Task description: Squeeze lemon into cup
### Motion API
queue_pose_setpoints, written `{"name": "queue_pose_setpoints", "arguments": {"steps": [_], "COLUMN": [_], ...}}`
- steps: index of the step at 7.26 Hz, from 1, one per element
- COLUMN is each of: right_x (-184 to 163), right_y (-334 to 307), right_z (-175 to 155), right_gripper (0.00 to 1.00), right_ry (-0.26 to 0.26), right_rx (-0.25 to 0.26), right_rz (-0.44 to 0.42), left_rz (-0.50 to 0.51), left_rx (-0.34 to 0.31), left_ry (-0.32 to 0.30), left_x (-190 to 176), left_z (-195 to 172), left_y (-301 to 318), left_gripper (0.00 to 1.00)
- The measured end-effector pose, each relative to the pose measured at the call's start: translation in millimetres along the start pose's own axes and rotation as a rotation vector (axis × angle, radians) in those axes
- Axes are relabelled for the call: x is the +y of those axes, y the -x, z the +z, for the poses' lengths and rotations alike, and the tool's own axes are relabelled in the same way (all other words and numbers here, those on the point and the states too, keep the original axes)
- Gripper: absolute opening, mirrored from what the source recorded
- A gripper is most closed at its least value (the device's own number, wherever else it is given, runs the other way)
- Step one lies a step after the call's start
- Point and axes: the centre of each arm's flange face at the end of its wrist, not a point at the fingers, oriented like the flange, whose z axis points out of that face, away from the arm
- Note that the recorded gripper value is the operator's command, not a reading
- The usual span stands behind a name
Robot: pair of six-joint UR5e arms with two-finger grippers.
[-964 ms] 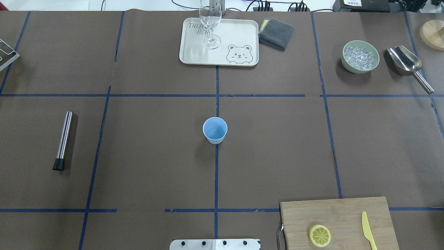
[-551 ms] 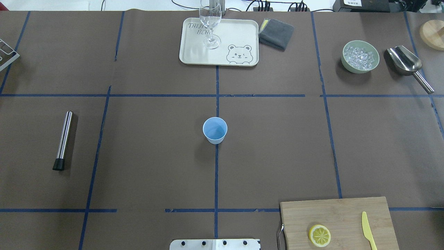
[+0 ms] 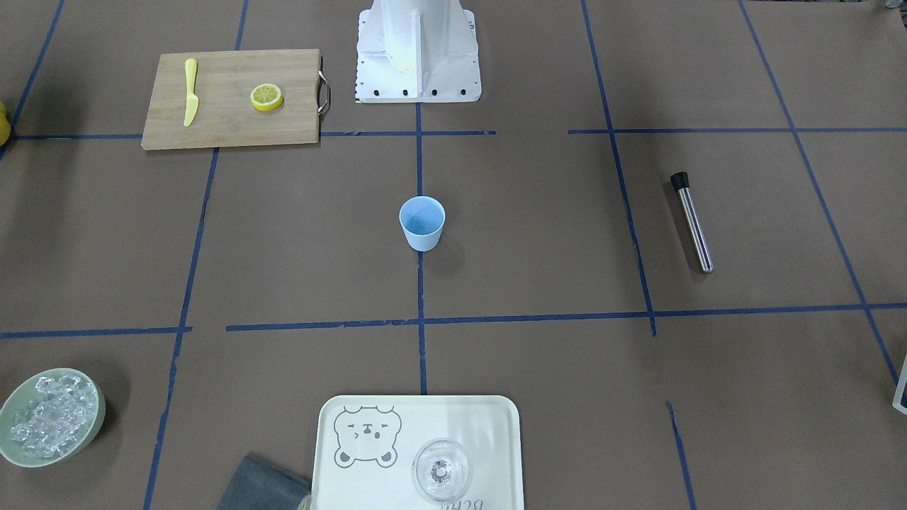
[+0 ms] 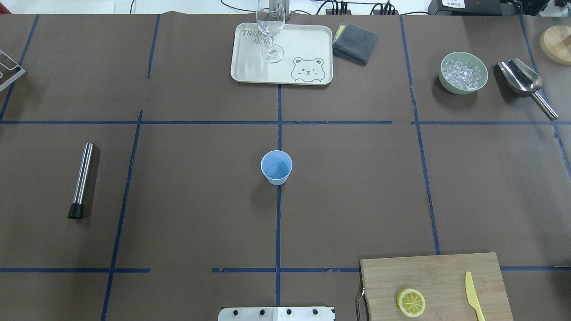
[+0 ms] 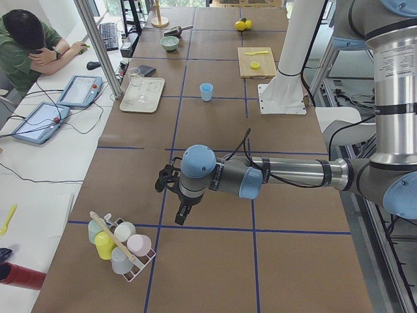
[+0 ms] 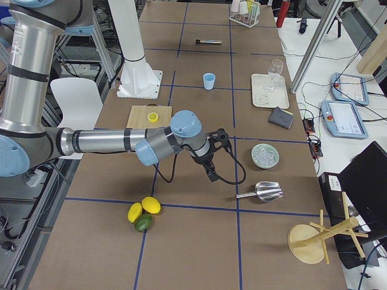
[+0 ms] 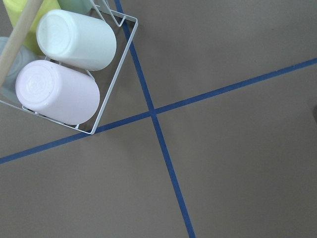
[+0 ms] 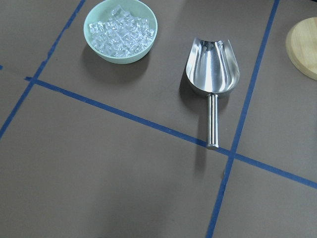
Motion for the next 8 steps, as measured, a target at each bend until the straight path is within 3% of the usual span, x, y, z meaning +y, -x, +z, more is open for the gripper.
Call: {"name": "queue_pose_setpoints", "arguments": {"steps": [2,4,6,7,8], "right_x": [-19.9,-39.8,-41.3,-33.8,-21.3], "right_y": [43.6,108.9,209.8,263.3,312.4], "right_z": [11.9,14.7,22.3,24.9,24.7], "right_gripper": [1.0,1.0,1.0,1.0,1.0], "right_ry": [-0.026,-0.03,0.032,0.084,0.128], "right_rx": [-0.06,-0.131,-0.214,-0.206,-0.148], "right_rz": [-0.046,-0.029,0.015,0.035,0.041], "left_rz": [0.0,0.001,0.001,0.002,0.004], "left_rx": [0.0,0.001,0.001,0.001,0.0], "left_ry": [0.001,-0.001,-0.002,-0.003,-0.004], "left_x": [0.7,0.7,0.5,0.2,-0.2], "left_z": [0.6,0.1,-0.3,-1.0,-1.7], "left_y": [0.2,-0.1,-0.5,-1.0,-1.5], "left_gripper": [1.0,1.0,1.0,1.0,1.0]}}
